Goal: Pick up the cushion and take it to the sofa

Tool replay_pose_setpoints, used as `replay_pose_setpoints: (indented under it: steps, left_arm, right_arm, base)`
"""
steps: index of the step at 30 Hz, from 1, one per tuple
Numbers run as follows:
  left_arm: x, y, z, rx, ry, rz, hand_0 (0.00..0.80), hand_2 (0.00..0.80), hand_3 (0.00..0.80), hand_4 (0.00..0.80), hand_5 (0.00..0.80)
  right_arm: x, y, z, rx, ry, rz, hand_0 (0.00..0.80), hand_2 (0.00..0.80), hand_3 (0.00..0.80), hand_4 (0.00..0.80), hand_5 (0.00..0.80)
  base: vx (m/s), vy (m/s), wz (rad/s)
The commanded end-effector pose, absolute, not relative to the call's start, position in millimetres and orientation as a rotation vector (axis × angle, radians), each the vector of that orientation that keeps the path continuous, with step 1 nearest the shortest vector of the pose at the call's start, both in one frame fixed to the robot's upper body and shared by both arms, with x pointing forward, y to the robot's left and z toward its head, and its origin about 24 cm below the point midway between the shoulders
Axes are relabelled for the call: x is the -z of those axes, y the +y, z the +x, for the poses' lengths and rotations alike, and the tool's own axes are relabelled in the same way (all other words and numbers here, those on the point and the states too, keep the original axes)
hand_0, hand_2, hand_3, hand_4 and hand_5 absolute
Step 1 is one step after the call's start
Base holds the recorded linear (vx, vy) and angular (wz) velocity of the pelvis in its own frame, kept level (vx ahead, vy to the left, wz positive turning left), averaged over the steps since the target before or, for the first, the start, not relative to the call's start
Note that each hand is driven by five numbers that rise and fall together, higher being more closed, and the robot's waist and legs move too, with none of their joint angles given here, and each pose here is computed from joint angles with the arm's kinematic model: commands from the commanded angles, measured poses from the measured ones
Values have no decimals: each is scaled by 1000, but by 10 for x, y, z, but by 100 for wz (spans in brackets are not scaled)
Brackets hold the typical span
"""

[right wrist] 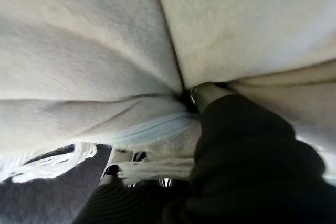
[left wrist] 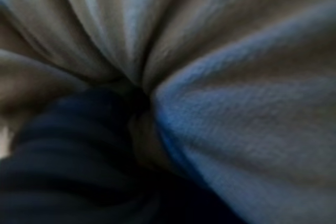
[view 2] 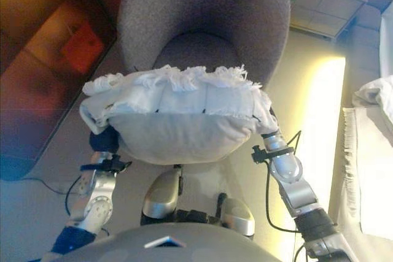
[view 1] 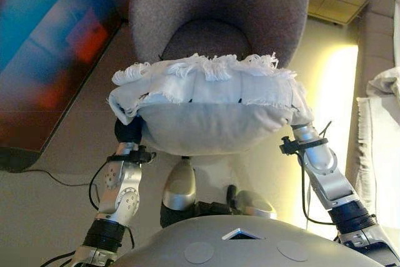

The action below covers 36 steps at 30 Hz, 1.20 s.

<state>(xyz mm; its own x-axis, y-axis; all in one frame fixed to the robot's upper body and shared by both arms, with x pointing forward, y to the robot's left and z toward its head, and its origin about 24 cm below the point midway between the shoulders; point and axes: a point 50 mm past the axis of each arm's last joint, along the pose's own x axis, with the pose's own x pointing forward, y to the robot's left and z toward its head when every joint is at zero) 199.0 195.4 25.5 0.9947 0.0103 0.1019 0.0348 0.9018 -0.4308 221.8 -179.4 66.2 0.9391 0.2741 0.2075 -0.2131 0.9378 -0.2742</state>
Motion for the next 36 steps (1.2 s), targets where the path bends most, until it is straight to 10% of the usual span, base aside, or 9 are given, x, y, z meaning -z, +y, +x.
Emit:
replay_pose_setpoints:
  steps: [1, 36]
  left_arm:
    - [-745, 1691, 2135, 214, -354, -490, 800, 800, 800, 800, 800]
    - [-696, 1581, 2062, 247, -318, -429, 800, 800, 800, 800, 800]
  right_arm:
    - [-1123, -1518, 2202, -354, -510, -150, 800, 800, 800, 800, 800]
    - [-977, -1501, 2166, -307, -426, -121, 800, 800, 800, 800, 800]
  base:
    - [487, 202, -78]
    - [261, 33, 20]
